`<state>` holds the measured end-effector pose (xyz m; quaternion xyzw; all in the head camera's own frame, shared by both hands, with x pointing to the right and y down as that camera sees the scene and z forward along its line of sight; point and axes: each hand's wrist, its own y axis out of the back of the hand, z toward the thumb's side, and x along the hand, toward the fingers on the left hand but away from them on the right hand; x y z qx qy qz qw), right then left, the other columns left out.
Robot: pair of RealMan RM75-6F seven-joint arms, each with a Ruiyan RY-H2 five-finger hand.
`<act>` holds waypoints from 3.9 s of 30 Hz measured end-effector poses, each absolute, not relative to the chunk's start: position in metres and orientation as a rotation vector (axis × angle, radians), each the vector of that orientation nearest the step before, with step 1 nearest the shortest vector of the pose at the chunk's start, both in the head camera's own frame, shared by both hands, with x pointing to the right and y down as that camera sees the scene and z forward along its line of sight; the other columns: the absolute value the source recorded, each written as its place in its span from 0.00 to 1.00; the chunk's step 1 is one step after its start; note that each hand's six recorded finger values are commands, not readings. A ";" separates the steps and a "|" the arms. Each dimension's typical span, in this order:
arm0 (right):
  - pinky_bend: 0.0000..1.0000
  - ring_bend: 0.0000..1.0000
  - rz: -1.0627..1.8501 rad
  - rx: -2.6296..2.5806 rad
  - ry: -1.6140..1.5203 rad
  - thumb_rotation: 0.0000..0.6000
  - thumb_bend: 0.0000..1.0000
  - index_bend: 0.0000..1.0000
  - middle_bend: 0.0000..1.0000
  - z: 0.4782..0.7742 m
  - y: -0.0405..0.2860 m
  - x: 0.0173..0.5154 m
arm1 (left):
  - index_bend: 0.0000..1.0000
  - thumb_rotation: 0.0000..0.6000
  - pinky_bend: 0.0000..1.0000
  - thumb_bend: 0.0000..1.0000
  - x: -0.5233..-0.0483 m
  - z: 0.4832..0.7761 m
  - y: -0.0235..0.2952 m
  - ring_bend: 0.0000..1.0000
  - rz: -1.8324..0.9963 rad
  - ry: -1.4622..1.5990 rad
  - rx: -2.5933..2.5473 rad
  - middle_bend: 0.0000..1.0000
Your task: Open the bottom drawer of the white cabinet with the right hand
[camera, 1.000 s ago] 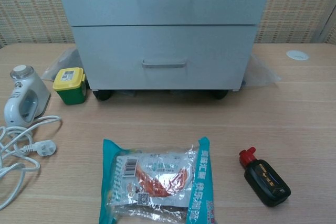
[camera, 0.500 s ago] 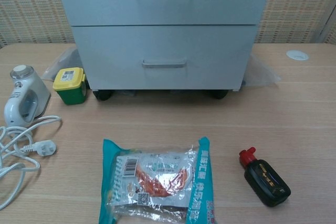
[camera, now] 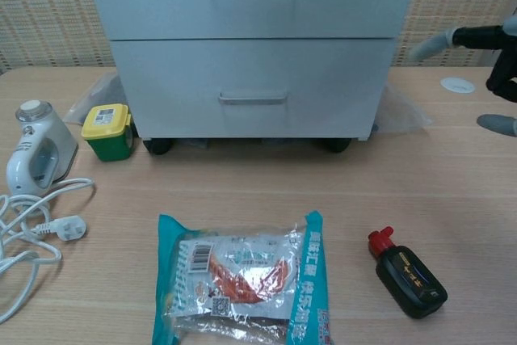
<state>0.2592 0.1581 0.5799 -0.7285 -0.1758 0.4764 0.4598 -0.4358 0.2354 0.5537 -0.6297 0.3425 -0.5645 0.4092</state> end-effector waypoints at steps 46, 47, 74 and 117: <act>0.92 0.98 1.156 -1.824 -0.211 1.00 0.35 0.09 0.88 0.653 0.121 0.116 | 0.14 1.00 0.14 0.29 -0.436 0.557 0.231 0.07 -1.428 0.852 -1.581 0.01; 0.92 0.98 1.156 -1.822 -0.211 1.00 0.35 0.09 0.88 0.653 0.120 0.115 | 0.14 1.00 0.14 0.29 -0.437 0.557 0.231 0.07 -1.429 0.852 -1.581 0.01; 0.92 0.98 1.161 -1.790 -0.115 1.00 0.35 0.09 0.88 0.659 0.137 0.112 | 0.14 1.00 0.14 0.29 -0.438 0.561 0.232 0.06 -1.440 0.848 -1.584 0.01; 0.92 0.98 0.989 -1.802 0.056 1.00 0.35 0.08 0.88 0.611 0.211 0.119 | 0.14 1.00 0.14 0.29 -0.434 0.563 0.231 0.06 -1.436 0.843 -1.587 0.01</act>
